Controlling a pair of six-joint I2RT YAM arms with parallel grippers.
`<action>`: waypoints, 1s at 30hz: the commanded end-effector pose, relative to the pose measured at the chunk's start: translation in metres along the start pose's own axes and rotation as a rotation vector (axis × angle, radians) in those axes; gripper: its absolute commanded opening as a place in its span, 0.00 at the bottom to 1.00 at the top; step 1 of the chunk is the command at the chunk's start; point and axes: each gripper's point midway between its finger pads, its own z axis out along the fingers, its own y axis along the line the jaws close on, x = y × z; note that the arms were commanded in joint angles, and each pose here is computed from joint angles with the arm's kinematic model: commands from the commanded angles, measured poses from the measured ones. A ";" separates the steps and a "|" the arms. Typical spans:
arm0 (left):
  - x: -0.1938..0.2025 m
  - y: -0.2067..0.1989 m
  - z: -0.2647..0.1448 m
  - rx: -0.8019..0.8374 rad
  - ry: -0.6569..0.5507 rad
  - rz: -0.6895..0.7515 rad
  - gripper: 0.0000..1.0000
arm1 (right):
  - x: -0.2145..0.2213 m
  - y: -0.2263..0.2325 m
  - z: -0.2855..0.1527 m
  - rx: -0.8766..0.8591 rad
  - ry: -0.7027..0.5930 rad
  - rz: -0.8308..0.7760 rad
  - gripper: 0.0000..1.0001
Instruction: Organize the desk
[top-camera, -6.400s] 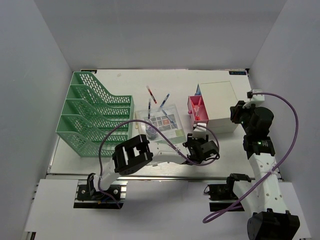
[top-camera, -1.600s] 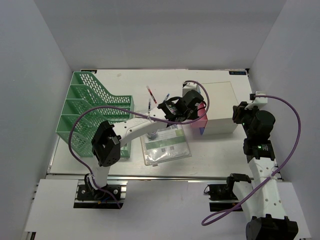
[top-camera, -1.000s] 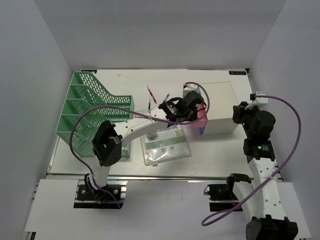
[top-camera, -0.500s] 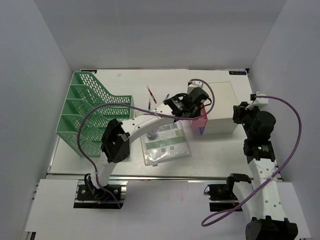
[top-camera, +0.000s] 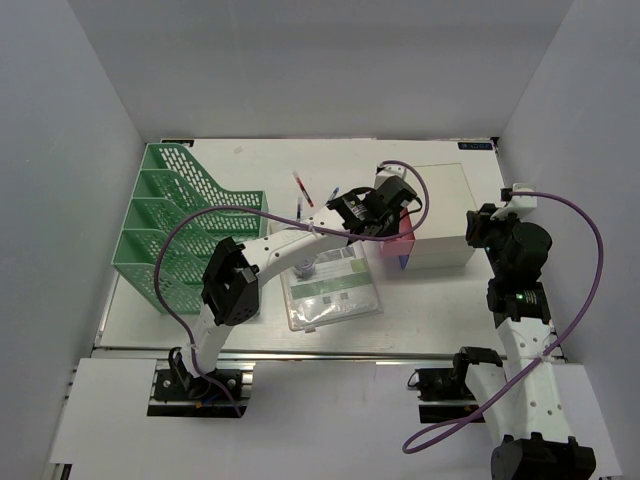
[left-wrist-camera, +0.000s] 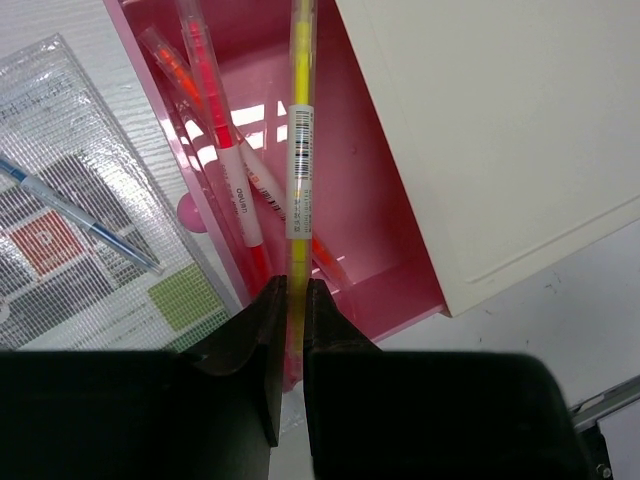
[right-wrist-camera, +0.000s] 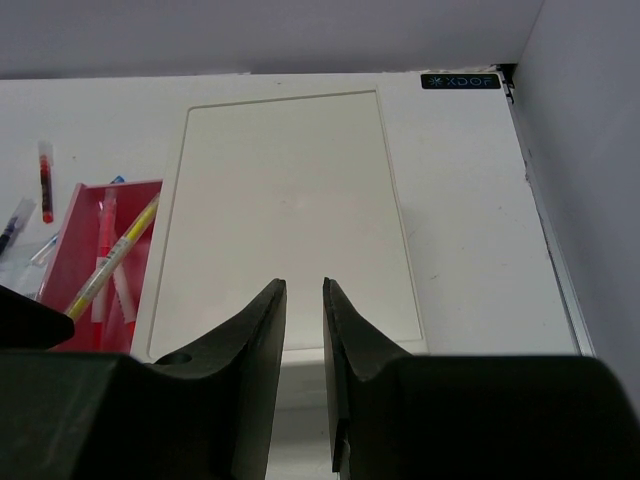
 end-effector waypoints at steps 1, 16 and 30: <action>-0.023 -0.003 -0.041 0.036 -0.027 0.022 0.15 | -0.015 -0.001 0.000 0.009 -0.064 -0.010 0.27; -0.041 -0.014 -0.040 0.053 -0.064 0.042 0.58 | -0.014 -0.002 0.000 0.012 -0.065 -0.010 0.27; -0.085 0.009 -0.090 0.034 -0.245 0.025 0.00 | -0.012 0.007 -0.001 -0.048 -0.060 -0.041 0.35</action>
